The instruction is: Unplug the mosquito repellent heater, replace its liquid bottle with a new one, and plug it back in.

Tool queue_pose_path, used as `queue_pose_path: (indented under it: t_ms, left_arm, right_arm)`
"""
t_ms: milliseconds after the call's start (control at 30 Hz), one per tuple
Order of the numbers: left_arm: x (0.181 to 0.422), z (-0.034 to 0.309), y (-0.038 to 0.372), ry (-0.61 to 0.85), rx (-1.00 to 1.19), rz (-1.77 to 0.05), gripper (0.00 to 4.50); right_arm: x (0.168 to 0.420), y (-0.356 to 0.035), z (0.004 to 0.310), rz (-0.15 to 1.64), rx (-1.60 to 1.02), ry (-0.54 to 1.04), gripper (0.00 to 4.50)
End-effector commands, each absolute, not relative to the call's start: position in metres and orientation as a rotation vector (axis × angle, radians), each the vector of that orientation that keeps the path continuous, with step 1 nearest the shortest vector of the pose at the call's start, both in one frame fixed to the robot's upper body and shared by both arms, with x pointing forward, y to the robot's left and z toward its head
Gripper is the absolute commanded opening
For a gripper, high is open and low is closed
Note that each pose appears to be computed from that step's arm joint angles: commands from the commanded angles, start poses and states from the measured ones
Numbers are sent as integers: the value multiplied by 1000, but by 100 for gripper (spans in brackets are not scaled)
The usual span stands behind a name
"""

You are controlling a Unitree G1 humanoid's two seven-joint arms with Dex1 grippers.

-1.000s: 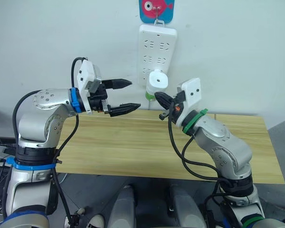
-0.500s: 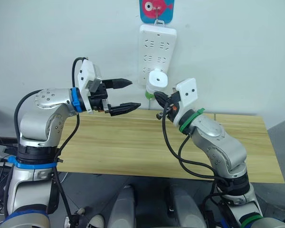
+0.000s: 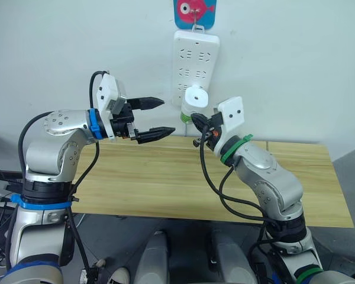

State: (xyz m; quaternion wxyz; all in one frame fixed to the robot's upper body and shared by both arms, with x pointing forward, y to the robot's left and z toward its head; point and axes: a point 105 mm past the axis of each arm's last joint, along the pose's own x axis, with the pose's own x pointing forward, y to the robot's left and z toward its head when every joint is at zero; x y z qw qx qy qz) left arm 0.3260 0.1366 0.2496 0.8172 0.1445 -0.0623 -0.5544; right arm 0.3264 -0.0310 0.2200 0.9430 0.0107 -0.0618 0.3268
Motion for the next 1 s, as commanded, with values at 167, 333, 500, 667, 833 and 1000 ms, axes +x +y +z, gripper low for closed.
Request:
queue_pose_path:
  t_ms: [167,333,500,667,833,1000]
  left_arm:
    - [329,249,149,-127,344,-1138,450]
    - [339,240,176,-65,341,-1010,450]
    - [347,234,224,17,395,-819,450]
    - [348,227,263,75,460,-690,450]
    - [349,226,274,70,468,-652,450]
    - [351,223,280,69,470,-638,450]
  right_arm:
    - [291,-47,221,835,-42,-130,6]
    - [283,-88,218,852,-115,-92,43]
    - [282,-149,213,787,-198,-19,210]
    - [287,-203,217,655,-265,9,376]
    - [298,-248,223,489,-253,-3,447]
    - [305,-284,222,321,-260,-9,447]
